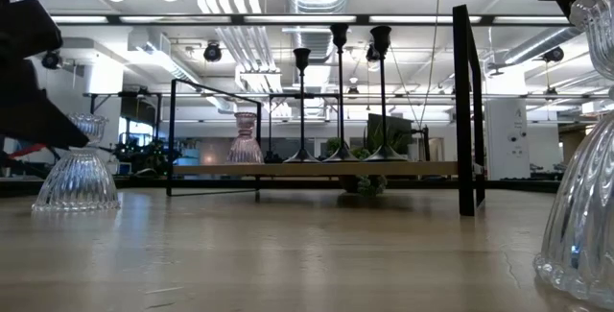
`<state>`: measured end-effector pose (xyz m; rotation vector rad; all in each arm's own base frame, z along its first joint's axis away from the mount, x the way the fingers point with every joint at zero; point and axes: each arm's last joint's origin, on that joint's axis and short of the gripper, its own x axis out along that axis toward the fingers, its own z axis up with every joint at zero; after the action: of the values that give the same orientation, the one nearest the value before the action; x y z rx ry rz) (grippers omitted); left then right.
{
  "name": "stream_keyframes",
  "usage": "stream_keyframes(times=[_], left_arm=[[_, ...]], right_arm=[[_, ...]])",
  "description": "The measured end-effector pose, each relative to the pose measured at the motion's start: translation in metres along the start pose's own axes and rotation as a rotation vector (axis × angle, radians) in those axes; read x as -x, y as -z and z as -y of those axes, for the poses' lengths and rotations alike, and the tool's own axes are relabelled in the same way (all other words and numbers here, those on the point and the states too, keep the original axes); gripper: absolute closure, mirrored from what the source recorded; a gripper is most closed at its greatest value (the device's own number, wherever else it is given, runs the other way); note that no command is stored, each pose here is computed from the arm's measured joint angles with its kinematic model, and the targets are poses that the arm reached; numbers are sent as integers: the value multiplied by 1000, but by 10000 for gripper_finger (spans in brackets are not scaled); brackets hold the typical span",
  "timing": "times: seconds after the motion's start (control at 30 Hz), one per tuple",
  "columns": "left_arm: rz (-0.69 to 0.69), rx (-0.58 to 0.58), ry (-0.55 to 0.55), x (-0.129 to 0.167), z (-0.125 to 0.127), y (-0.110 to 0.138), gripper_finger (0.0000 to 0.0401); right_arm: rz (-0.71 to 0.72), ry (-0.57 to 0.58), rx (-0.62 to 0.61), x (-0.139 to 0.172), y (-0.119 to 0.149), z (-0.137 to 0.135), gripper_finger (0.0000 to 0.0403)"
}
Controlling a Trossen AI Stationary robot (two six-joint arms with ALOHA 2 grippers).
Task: Pick & Place candle stick holders
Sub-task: Put the top transparent glass candle holder on the shelf
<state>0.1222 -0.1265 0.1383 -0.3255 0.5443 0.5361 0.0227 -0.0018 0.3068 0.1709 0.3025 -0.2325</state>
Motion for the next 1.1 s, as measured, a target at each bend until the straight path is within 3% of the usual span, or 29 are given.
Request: stream_keyframes(times=[0.63, 1.1], left_arm=[[115, 58, 46, -12, -14, 14, 179], [183, 79, 59, -16, -19, 17, 276]], right_arm=[[0, 0, 0, 0, 0, 0, 394], [-1, 0, 0, 0, 0, 0, 394]])
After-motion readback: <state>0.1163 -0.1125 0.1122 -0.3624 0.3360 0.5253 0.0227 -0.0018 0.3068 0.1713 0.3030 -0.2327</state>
